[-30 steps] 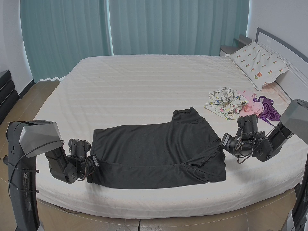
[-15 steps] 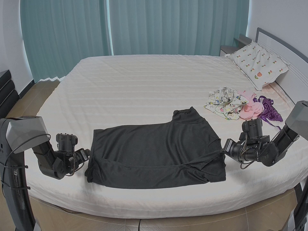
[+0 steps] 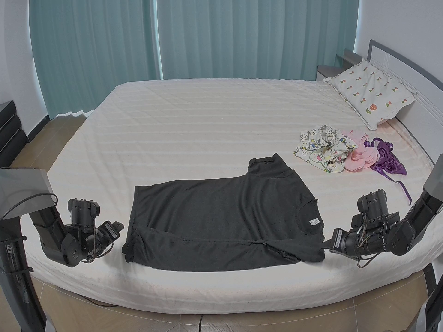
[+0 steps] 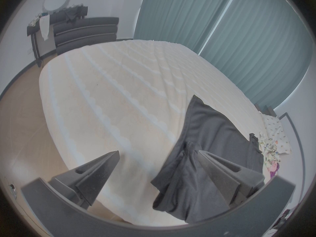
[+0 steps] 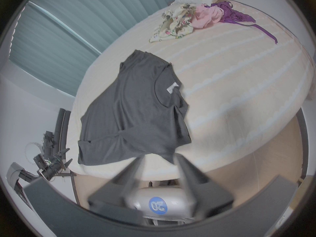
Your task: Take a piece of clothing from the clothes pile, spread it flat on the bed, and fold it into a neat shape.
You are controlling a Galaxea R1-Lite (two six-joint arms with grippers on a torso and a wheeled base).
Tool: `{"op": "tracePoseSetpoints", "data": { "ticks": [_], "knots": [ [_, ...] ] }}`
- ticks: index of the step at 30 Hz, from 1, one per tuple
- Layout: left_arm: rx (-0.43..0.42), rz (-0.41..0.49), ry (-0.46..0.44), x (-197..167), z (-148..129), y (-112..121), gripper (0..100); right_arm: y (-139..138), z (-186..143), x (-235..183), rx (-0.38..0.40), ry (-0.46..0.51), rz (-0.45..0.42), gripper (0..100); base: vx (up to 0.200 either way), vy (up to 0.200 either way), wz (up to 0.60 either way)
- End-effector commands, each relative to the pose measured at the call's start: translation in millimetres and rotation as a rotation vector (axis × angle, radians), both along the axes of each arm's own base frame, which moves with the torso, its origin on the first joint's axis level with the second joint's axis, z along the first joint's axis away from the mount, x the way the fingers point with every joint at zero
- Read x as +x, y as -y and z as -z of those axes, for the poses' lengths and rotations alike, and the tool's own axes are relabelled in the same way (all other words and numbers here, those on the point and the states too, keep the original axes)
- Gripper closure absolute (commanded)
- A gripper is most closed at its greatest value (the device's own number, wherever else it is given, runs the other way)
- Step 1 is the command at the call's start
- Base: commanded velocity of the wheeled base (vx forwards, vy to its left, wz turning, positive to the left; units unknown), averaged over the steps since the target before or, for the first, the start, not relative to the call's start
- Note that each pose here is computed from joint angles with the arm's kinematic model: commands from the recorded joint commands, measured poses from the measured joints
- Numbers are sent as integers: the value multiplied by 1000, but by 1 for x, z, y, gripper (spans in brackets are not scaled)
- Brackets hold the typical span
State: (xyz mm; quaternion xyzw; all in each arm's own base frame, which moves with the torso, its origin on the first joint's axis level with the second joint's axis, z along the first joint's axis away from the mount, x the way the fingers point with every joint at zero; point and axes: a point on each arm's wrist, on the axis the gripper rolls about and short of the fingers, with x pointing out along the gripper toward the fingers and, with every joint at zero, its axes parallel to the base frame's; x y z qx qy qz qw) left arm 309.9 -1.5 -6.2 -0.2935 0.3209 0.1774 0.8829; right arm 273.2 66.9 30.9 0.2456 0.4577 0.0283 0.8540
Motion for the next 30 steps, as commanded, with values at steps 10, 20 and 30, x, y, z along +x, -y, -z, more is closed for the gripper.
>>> {"op": "tracePoseSetpoints", "data": {
  "ticks": [10,20,30],
  "knots": [
    [-151,41,-20,-18,-4,4,0,-3,21,29,-3,-23,24,0,0,0,0],
    [-181,53,-38,-20,0,5,0,-13,54,58,10,1,23,0,0,0,0],
    [-185,50,-39,-20,0,5,0,-15,56,62,50,31,54,100,0,0,0]
  ]
}}
